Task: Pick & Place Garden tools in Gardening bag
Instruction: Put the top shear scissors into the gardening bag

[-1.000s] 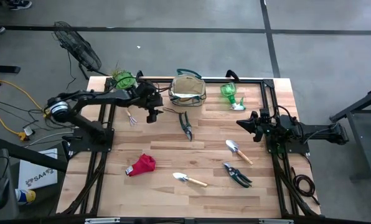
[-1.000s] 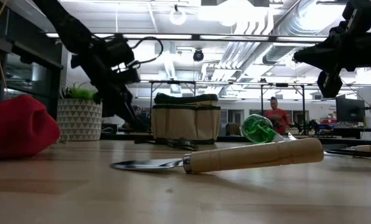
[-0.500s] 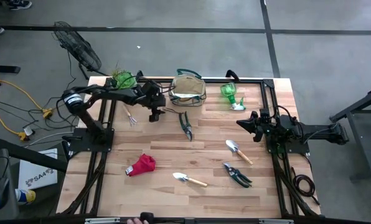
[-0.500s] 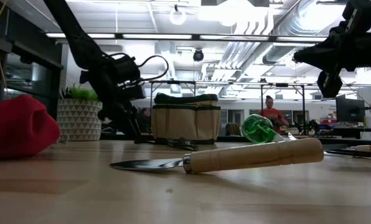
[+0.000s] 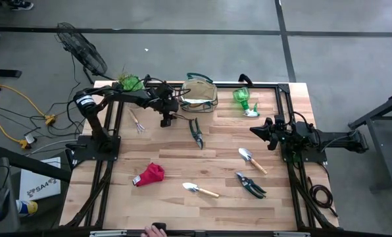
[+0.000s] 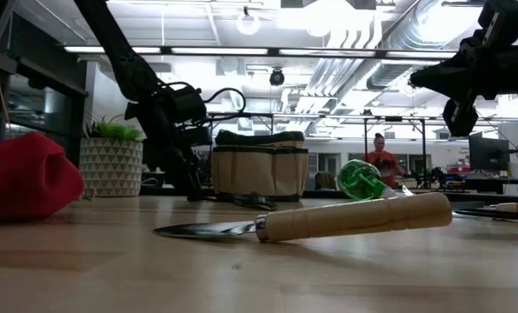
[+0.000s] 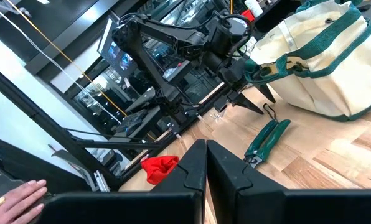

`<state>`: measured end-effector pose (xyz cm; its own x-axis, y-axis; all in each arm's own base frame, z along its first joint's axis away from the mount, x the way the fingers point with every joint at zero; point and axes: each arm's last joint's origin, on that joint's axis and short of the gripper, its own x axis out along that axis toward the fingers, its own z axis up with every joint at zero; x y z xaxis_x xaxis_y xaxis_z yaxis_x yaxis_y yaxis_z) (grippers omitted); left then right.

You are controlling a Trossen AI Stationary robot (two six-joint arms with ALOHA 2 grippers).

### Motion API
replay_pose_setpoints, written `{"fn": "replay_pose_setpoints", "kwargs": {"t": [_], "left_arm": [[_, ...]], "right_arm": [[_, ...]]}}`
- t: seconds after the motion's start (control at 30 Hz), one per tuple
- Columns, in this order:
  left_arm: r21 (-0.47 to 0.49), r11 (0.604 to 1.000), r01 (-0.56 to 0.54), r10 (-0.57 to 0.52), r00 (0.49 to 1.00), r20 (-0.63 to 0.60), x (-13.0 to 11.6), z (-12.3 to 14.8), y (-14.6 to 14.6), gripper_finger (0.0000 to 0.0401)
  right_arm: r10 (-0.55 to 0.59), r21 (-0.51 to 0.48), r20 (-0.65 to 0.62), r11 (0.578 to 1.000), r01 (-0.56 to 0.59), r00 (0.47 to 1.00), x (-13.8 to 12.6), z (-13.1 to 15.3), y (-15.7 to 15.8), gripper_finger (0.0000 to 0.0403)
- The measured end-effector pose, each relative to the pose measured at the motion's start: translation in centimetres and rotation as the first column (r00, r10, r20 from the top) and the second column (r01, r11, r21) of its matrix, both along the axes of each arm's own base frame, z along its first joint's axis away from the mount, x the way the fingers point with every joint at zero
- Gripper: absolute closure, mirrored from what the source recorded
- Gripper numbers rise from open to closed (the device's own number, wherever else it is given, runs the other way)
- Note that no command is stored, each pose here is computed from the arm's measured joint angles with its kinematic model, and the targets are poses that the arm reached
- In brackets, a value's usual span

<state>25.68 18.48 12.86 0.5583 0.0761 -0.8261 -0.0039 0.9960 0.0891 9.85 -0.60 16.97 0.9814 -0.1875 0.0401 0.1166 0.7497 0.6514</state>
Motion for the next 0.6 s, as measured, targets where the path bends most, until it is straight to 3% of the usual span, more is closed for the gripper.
{"fn": "replay_pose_setpoints", "kwargs": {"t": [0.2,0.6], "left_arm": [[-0.016,1.0,-0.013,0.012,0.998,-0.061,-0.39,-0.28,-0.26,0.0234],[-0.058,0.998,-0.032,0.025,0.993,-0.113,-0.83,-0.61,-0.59,0.0345]], "right_arm": [[0.0,0.0,0.0,1.0,0.0,1.0,0.0,0.0,0.0,0.0401],[0.0,0.0,0.0,1.0,0.0,1.0,0.0,0.0,0.0,0.0401]]}}
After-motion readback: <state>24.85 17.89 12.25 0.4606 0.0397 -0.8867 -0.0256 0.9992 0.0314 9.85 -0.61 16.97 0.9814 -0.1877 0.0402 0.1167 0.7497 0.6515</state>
